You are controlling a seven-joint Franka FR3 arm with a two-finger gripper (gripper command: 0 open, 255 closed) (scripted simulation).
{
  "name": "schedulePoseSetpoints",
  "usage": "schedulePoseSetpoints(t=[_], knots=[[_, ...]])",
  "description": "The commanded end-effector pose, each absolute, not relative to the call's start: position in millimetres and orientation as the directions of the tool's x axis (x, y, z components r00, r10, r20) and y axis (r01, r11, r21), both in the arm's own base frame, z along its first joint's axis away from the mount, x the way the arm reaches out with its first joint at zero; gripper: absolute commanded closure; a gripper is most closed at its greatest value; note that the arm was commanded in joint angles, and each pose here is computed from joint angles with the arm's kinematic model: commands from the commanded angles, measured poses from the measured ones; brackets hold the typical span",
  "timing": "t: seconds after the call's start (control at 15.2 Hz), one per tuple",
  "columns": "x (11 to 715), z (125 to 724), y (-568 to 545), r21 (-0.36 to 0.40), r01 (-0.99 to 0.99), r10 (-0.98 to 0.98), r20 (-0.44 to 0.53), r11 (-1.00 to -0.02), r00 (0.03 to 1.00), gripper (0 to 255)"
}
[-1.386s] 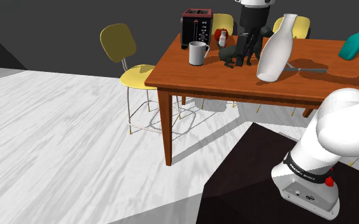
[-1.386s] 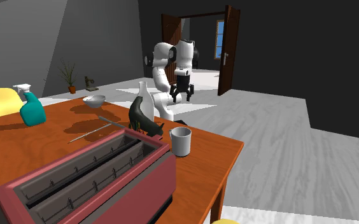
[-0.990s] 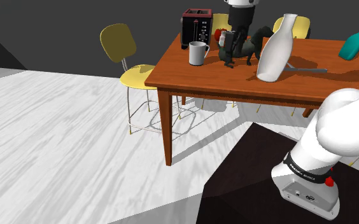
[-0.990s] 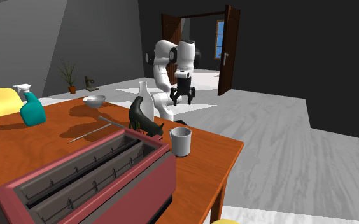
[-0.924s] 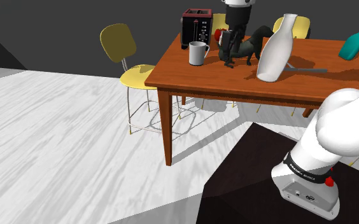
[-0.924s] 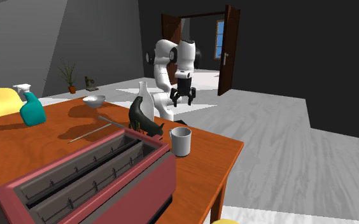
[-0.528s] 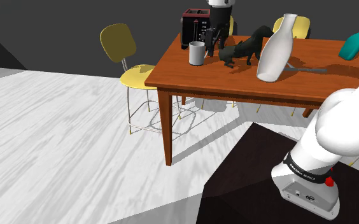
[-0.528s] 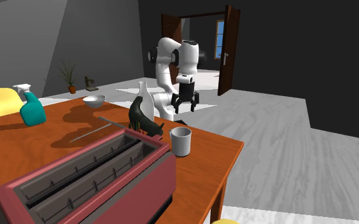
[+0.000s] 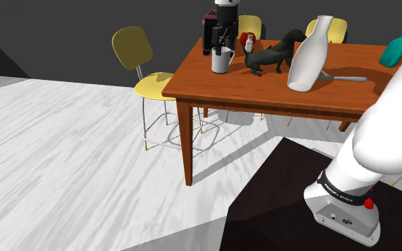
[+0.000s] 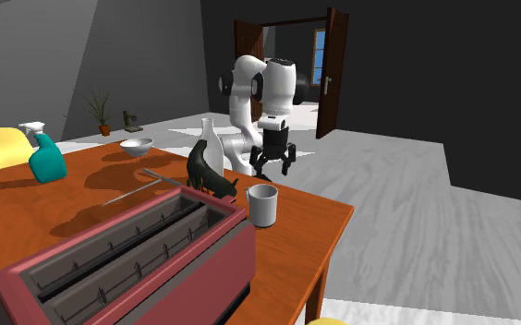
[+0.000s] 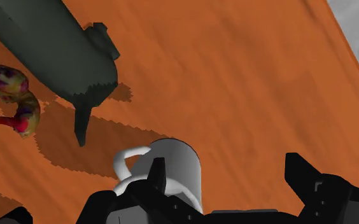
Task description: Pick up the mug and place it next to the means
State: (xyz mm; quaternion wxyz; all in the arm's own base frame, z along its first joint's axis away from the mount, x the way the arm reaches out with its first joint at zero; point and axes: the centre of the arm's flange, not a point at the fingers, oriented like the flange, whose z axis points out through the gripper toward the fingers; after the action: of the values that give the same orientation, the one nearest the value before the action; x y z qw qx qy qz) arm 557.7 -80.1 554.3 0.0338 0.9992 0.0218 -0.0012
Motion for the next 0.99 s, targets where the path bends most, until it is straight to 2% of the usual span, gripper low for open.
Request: schedulePoseSetpoints(t=[0.0, 0.2, 0.92], knots=[[580, 553, -87, 0.067, 0.039, 0.039, -0.002, -0.997, 0.999, 0], [611, 552, -98, 0.066, 0.033, 0.033, -0.001, -0.997, 0.999, 0], [611, 512, -101, 0.066, 0.033, 0.033, -0.001, -0.997, 0.999, 0]])
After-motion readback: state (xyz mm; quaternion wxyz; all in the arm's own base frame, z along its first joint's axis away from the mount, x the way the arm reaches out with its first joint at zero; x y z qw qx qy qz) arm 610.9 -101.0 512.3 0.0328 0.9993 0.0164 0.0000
